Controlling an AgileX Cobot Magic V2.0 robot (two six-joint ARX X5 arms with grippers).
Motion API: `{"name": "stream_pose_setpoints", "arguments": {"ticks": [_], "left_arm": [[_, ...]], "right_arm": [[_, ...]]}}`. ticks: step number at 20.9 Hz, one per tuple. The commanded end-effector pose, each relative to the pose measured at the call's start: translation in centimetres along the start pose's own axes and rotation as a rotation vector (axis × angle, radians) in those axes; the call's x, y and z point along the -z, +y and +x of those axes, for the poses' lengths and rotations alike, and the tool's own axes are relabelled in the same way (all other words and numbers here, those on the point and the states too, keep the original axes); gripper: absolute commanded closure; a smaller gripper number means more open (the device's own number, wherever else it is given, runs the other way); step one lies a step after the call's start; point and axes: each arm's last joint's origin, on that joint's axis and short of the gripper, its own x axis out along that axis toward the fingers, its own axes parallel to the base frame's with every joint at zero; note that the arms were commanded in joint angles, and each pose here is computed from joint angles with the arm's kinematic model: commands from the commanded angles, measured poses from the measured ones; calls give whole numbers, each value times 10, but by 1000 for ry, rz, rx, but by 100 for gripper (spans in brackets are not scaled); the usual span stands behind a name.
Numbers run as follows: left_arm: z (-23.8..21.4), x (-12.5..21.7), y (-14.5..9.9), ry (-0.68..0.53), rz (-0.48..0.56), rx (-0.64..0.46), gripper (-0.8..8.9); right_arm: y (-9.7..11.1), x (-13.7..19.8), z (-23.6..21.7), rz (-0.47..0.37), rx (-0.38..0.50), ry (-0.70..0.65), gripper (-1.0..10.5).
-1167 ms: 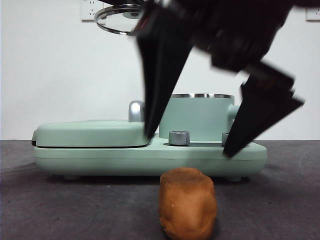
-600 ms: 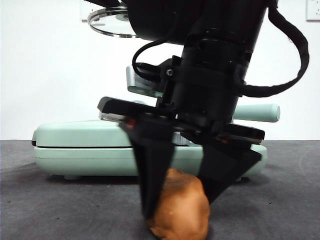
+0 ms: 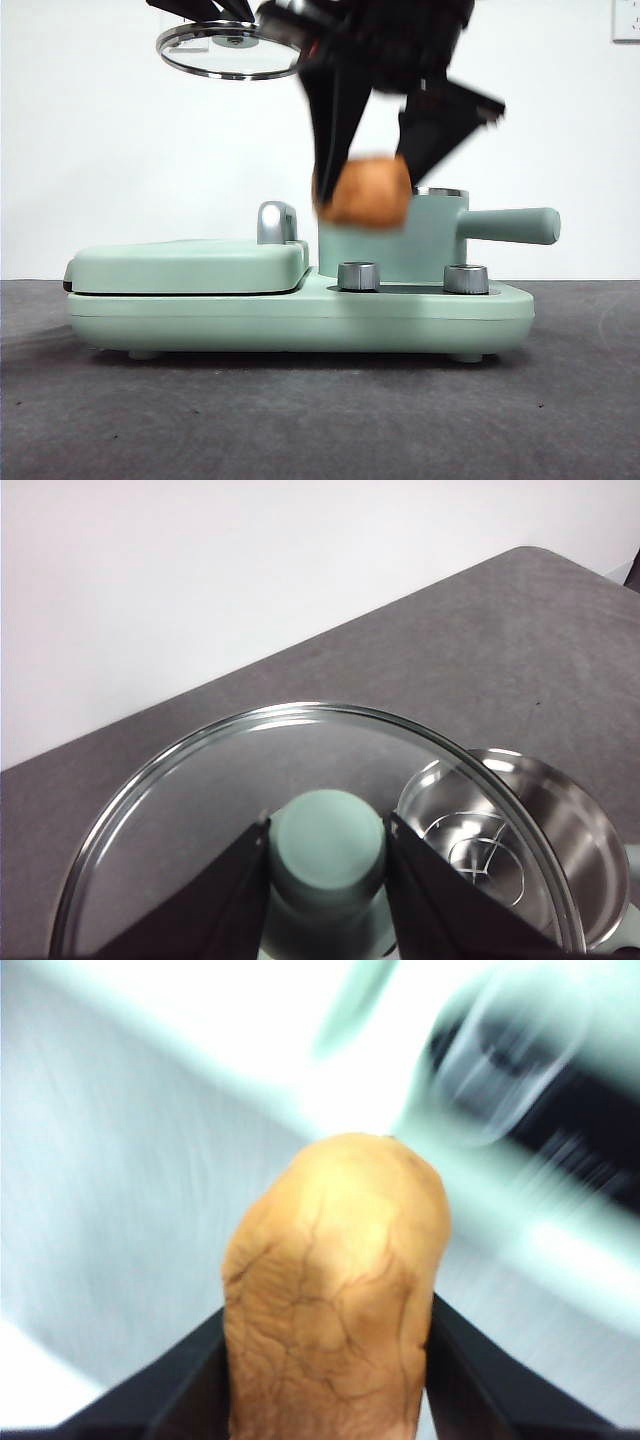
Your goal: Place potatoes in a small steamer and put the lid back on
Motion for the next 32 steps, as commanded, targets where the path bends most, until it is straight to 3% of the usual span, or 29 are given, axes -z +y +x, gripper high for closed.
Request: {"name": "stream_pose_setpoints", "arguments": {"ticks": [1, 7, 10, 14, 19, 22, 25, 27, 32], "left_arm": [[-9, -11, -2, -47, 9, 2, 705], [-8, -10, -3, -30, 5, 4, 705], [-8, -10, -3, -30, 5, 4, 705], [-8, -10, -3, -30, 5, 4, 705], [-8, -10, -3, -30, 5, 4, 705], [-8, -10, -3, -30, 5, 4, 705], [-8, -10, -3, -30, 1, 5, 705], [-8, -10, -3, -30, -8, 7, 705], [-8, -9, -3, -27, -22, 7, 705]], "right_arm": [[-18, -33, -26, -32, 9, -106, 826], [-75, -106, -47, 40, 19, -241, 826], [-88, -122, -35, 52, 31, -239, 825], [-103, -135, -10, 77, -22, -195, 823], [-109, -135, 16, 76, -12, -114, 641], [-108, -135, 13, 73, -6, -123, 443], [-103, -135, -12, 70, -5, -117, 437], [-96, -130, -40, 23, 3, -96, 438], [-85, -96, -99, 8, 82, -65, 471]]}}
